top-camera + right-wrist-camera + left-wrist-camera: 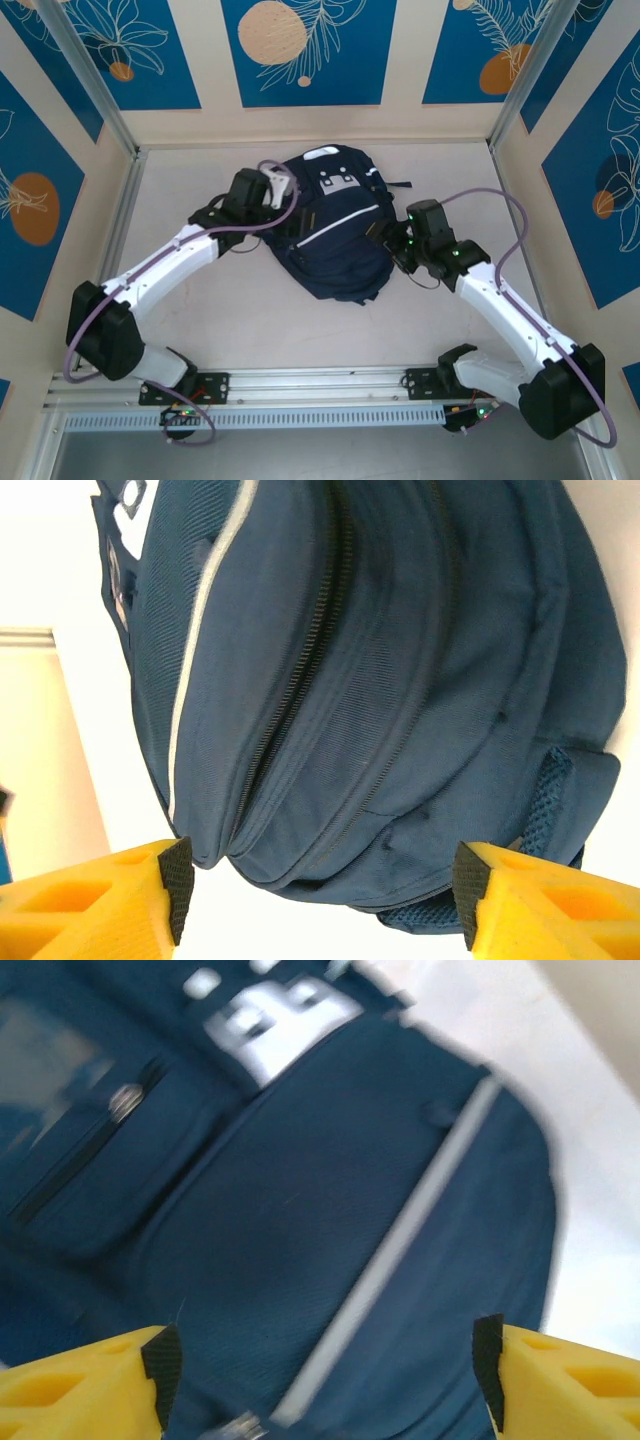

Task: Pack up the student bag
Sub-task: Close the student bag at the center of the table, then zip the student bag at the center of the table.

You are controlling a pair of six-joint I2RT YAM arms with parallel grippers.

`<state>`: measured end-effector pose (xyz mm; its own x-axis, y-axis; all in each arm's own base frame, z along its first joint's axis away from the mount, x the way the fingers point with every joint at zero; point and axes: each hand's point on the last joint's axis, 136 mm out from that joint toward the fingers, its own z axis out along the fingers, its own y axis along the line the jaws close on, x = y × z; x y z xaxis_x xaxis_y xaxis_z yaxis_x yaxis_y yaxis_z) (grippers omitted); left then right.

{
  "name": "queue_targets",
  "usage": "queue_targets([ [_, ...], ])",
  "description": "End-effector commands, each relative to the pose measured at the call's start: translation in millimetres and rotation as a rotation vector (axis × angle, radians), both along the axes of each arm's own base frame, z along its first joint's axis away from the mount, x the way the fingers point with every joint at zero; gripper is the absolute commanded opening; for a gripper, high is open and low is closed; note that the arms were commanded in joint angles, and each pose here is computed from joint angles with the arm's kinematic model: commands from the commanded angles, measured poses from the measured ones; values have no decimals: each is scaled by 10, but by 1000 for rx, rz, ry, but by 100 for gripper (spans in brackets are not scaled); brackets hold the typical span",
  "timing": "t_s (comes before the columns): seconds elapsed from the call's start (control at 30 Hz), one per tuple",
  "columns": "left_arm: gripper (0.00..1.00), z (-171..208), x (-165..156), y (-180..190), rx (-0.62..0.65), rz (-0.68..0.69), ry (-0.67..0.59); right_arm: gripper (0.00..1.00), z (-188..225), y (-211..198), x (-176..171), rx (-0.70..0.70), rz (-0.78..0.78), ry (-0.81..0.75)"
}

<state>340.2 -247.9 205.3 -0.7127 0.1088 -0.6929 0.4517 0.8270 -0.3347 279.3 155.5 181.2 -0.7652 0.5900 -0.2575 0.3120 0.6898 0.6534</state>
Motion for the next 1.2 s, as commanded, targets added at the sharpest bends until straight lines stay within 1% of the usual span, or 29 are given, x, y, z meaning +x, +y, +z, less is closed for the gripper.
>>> queue_targets([
  [0.0,80,-189,-44,295,-40,65,38,72,223,115,93,-94,119,-74],
  [0.13,81,-472,-128,546,-20,92,55,72,344,426,220,-95,216,-90],
  [0.23,81,-644,-211,641,18,76,48,72,309,703,282,-84,296,-62],
  [0.27,81,-664,-234,627,16,54,36,72,280,769,293,-83,313,-47],
  [0.37,81,-717,-326,473,-20,-73,11,72,222,992,333,-78,379,-10],
  [0.5,75,-728,-368,263,-72,-222,-35,71,152,1166,363,-87,431,35],
  [0.6,69,-769,-362,179,-75,-295,-65,71,130,1196,350,-78,440,54],
  [0.73,53,-836,-307,131,-45,-350,-84,71,124,1179,311,-77,443,62],
  [0.8,48,-873,-299,114,-28,-376,-72,71,124,1162,292,-79,445,66],
  [0.9,44,-906,-287,93,-15,-405,-73,71,101,1122,247,-81,435,77],
  [1.17,39,-960,-182,59,30,-445,-63,71,101,1020,160,-78,412,79],
])
